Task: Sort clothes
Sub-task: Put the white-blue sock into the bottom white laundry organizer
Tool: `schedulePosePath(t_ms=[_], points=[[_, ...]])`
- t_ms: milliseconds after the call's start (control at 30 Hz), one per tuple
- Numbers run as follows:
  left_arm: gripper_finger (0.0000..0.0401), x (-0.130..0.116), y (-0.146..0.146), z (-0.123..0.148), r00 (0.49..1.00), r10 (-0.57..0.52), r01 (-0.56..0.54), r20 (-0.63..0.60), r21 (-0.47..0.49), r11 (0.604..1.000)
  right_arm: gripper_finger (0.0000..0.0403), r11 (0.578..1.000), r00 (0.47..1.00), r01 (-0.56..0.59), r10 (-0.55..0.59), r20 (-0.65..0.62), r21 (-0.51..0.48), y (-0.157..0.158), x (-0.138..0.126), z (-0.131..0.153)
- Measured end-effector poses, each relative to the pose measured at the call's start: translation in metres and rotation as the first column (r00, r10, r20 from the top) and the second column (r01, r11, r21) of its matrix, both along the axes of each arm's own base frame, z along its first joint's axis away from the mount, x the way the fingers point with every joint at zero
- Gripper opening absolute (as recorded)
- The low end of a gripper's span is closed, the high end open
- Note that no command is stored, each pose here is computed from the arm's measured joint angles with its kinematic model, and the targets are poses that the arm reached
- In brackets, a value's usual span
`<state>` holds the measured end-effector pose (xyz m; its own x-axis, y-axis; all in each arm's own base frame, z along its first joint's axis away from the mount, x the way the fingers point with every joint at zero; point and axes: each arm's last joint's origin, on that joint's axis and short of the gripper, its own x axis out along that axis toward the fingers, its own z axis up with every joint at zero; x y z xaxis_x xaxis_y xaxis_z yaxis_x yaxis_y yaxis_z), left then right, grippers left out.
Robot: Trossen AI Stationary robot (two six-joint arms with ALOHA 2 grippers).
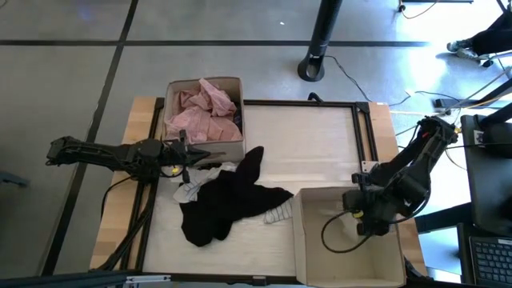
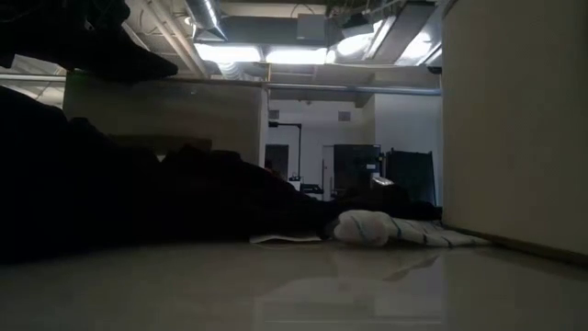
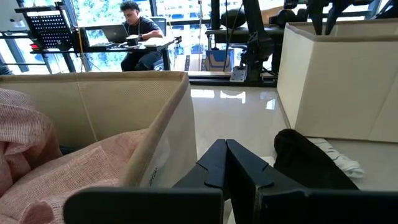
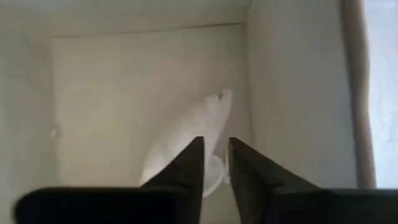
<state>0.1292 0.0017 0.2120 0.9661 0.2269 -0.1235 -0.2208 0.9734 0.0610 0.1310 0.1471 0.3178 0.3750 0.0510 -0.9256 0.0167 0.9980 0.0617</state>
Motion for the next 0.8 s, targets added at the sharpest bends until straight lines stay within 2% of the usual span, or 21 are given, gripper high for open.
schedulePosePath(t_ms=[100, 167, 233, 333, 433, 533, 600, 700, 800], points=[[0.0, 0.0, 0.0, 0.0, 1.0, 0.0, 0.0, 0.0, 0.0, 1.0, 0.0109, 0.998, 1.0, 0.011, -0.011, 0.005, 0.068, -0.003, 0.003, 0.016], [0.0, 0.0, 0.0, 0.0, 1.0, 0.0, 0.0, 0.0, 0.0, 1.0, 0.0135, 0.994, 0.998, 0.016, -0.022, 0.055, 0.107, -0.008, 0.007, 0.033], [0.0, 0.0, 0.0, 0.0, 1.0, 0.0, 0.0, -0.001, 0.0, 1.0, 0.0158, 0.995, 0.989, 0.003, -0.019, 0.146, 0.104, -0.012, 0.013, 0.051], [0.0, 0.0, 0.0, 0.0, 1.0, 0.0, 0.0, 0.0, 0.0, 1.0, 0.0185, 0.999, 0.942, -0.052, 0.046, 0.332, 0.011, -0.019, 0.032, 0.07], [0.0, 0.0, 0.0, 0.0, 1.0, 0.0, 0.0, 0.0, 0.0, 1.0, 0.0199, 0.984, 0.871, -0.098, 0.158, 0.466, -0.15, -0.025, 0.062, 0.075], [0.0, 0.0, 0.0, 0.0, 1.0, 0.0, 0.0, -0.001, 0.0, 1.0, 0.0203, 0.944, 0.822, -0.121, 0.269, 0.502, -0.307, -0.029, 0.101, 0.07], [0.0, 0.0, 0.0, 0.0, 1.0, 0.0, 0.0, 0.0, 0.0, 1.0, 0.0203, 0.92, 0.805, -0.148, 0.325, 0.496, -0.362, -0.031, 0.128, 0.061], [0.0, 0.0, 0.0, 0.0, 1.0, 0.0, 0.0, 0.0, 0.0, 1.0, 0.0204, 0.899, 0.787, -0.217, 0.391, 0.477, -0.38, -0.035, 0.166, 0.041], [0.0, 0.0, 0.0, 0.0, 1.0, 0.0, 0.0, 0.0, 0.0, 1.0, 0.0204, 0.893, 0.784, -0.286, 0.427, 0.451, -0.348, -0.04, 0.201, 0.013]])
